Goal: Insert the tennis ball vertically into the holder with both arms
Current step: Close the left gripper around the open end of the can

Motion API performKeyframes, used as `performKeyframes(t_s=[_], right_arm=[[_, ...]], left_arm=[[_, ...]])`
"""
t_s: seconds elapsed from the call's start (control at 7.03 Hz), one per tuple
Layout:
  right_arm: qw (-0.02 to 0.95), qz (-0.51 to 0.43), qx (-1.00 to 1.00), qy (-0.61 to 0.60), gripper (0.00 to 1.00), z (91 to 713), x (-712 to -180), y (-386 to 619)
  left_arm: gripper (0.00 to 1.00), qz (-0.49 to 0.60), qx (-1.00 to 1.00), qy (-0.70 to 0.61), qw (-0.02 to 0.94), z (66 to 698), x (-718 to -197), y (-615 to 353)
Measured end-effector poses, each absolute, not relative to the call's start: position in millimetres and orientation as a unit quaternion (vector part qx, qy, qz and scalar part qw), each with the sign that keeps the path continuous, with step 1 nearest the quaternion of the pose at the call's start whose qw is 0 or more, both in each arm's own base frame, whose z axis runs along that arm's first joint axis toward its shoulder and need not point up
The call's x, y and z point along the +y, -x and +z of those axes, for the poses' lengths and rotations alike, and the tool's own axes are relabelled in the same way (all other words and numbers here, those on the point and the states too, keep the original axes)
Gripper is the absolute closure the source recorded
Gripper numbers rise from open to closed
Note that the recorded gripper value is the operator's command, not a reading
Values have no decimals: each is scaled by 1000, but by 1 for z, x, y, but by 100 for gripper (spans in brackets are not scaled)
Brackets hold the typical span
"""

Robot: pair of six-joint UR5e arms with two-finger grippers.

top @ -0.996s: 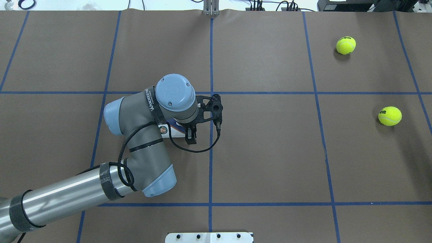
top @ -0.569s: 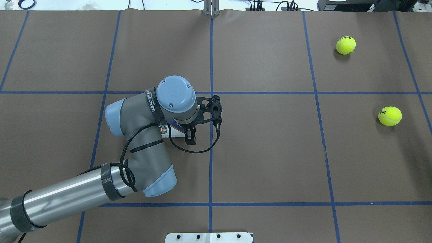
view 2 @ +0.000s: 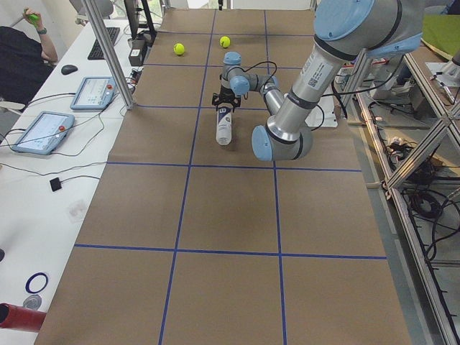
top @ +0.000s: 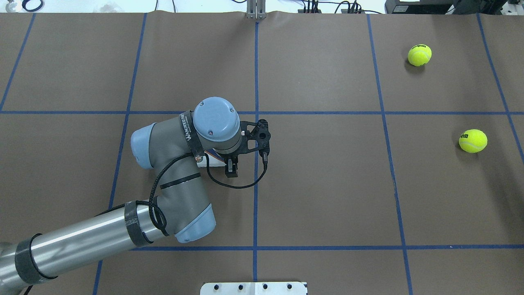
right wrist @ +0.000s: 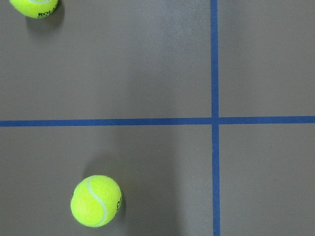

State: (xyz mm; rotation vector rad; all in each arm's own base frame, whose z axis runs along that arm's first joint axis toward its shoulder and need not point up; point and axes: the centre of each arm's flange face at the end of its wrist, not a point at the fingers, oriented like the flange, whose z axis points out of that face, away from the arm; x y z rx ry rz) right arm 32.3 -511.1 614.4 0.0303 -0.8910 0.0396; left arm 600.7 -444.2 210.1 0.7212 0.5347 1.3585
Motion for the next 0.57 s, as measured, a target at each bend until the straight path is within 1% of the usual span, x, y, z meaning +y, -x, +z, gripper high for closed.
performKeyframes(t_s=[0.14, 0.28, 0.43, 0.57], right_arm=[[902, 19, -431, -15, 0, 614, -512, -32], [902, 18, -431, -16, 0, 613, -512, -32], [902, 18, -431, -17, 0, 612, -513, -32], [902, 18, -431, -18, 0, 611, -514, -32]], left_arm=[[29, 607, 238, -322, 687, 211, -444, -601], [42, 606, 237, -323, 687, 210, -445, -600], [46, 603, 237, -326, 688, 208, -446, -597], [47, 596, 237, -338, 688, 198, -447, -589]])
